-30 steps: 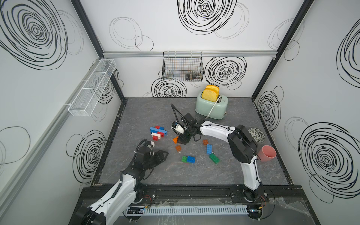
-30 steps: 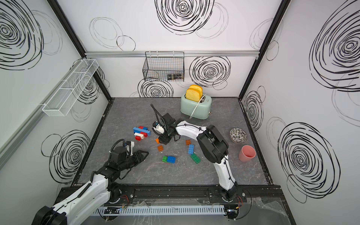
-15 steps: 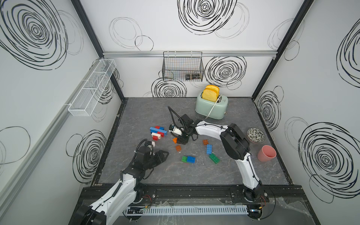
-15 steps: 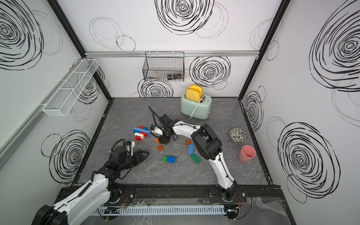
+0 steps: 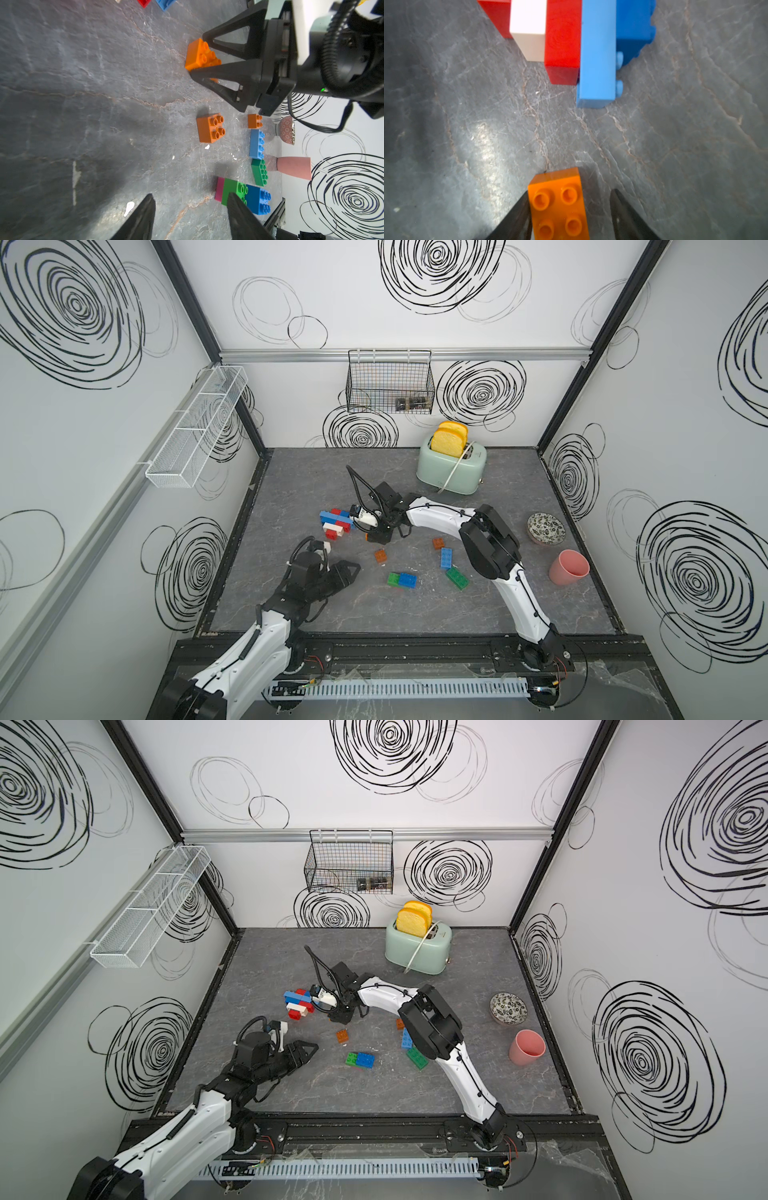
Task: Assemble a heart with lego
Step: Pick up the lego brick from the center of the board, then place the lego brick at the center of the board.
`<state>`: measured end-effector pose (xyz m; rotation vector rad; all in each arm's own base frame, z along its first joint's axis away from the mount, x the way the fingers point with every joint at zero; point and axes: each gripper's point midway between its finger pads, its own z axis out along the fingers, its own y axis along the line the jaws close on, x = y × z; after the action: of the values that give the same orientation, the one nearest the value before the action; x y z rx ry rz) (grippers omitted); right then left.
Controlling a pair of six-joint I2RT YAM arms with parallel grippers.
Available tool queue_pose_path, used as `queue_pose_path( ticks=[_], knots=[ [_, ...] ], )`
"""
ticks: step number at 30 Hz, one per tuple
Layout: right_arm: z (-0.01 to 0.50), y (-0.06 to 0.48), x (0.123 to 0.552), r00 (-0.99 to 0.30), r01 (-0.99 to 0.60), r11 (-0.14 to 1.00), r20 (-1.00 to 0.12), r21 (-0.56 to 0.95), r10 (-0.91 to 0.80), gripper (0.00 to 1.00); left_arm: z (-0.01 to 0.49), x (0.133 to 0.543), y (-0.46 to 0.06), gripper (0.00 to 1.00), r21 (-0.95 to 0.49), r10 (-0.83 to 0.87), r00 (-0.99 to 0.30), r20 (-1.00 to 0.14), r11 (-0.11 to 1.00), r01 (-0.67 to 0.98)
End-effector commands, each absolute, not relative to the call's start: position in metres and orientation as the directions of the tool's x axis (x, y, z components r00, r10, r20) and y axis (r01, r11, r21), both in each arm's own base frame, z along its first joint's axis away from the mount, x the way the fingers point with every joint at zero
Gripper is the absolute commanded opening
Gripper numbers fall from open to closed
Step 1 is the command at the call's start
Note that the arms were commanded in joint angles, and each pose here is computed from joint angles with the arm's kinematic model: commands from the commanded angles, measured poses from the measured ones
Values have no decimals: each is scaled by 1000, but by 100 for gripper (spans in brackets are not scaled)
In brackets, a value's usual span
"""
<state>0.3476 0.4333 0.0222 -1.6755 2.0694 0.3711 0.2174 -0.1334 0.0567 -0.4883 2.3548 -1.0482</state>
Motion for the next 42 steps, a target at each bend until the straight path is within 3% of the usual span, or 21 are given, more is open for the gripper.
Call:
queue_pose_path(
  ticks=[1, 10, 24, 32, 37, 42],
  knots=[
    [-3, 419, 338, -186, -973, 225, -402, -51, -897, 49, 72, 227, -134, 60, -773, -514, -784, -347, 631, -71],
    [16, 396, 333, -301, -939, 341, -386, -39, -872, 39, 71, 228, -136, 60, -768, -504, -788, -353, 637, -62],
    [35, 290, 301, -596, -777, 629, -324, 2, -735, 38, 79, 229, -183, 60, -776, -417, -823, -386, 629, 46],
    [22, 272, 278, -642, -752, 659, -264, 31, -720, 40, 76, 224, -198, 60, -787, -393, -838, -380, 613, 69],
    [21, 267, 276, -633, -760, 650, -224, -1, -741, 49, 72, 222, -195, 61, -789, -403, -834, -377, 611, 61],
    [29, 266, 274, -627, -767, 641, -201, -6, -752, 51, 71, 221, -195, 61, -797, -411, -833, -372, 602, 59]
  ],
)
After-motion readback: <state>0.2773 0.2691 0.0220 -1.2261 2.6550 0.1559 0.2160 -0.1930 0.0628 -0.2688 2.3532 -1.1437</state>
